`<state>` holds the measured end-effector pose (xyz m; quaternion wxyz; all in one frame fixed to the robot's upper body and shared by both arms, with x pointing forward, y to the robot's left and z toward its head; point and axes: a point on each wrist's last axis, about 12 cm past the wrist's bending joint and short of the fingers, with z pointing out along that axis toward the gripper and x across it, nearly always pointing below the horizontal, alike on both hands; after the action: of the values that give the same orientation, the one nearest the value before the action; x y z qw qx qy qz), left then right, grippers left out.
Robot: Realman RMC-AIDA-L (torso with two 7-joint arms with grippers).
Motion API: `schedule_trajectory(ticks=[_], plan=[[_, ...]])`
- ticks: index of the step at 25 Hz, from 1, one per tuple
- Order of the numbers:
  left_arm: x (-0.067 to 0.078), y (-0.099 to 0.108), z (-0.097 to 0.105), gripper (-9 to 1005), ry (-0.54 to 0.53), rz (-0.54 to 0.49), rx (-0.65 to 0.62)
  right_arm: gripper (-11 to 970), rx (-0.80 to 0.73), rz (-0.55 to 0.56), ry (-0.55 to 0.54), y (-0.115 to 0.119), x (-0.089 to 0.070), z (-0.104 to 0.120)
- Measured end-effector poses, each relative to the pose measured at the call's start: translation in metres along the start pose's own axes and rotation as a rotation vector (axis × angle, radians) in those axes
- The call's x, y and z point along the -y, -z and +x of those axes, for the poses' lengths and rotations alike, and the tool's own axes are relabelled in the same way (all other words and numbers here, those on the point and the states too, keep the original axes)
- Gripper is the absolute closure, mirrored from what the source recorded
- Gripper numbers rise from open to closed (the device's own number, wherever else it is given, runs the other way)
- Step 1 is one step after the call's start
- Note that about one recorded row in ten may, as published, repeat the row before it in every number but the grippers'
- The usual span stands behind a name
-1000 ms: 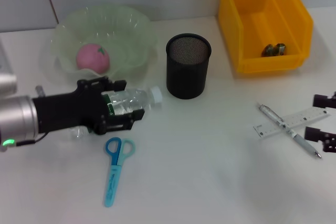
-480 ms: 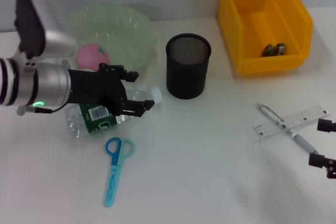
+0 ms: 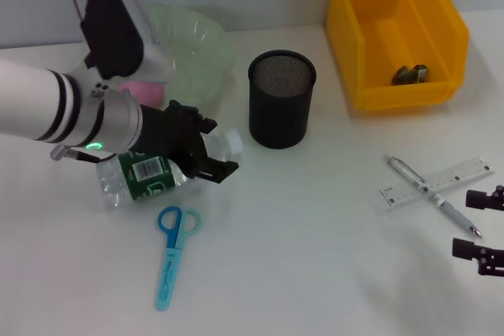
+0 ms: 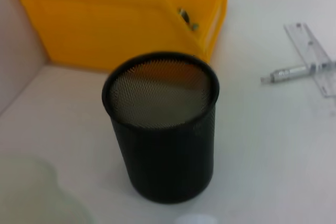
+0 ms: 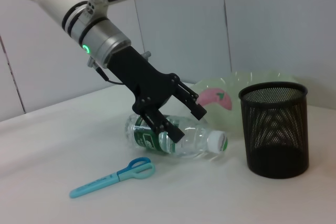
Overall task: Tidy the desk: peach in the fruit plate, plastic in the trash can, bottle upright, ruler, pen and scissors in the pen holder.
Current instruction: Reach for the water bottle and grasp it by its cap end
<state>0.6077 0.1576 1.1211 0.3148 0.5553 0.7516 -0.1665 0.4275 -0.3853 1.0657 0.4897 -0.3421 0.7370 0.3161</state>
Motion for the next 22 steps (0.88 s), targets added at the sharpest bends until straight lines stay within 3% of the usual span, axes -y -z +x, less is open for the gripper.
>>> schedule_trajectory(ticks=[15,22], plan=[[-0.0057,-0.0014,-0.0006,240,0.02,-0.052,-0.096,129,-0.004,-0.024,0.0,-0.0069,0.0013,-0.0016],[-0.003,-0.003,-0.0049,242,-0.021,-0.056,-0.104,129,-0.013,-0.035,-0.002,-0.0095,0.002,-0.0015]])
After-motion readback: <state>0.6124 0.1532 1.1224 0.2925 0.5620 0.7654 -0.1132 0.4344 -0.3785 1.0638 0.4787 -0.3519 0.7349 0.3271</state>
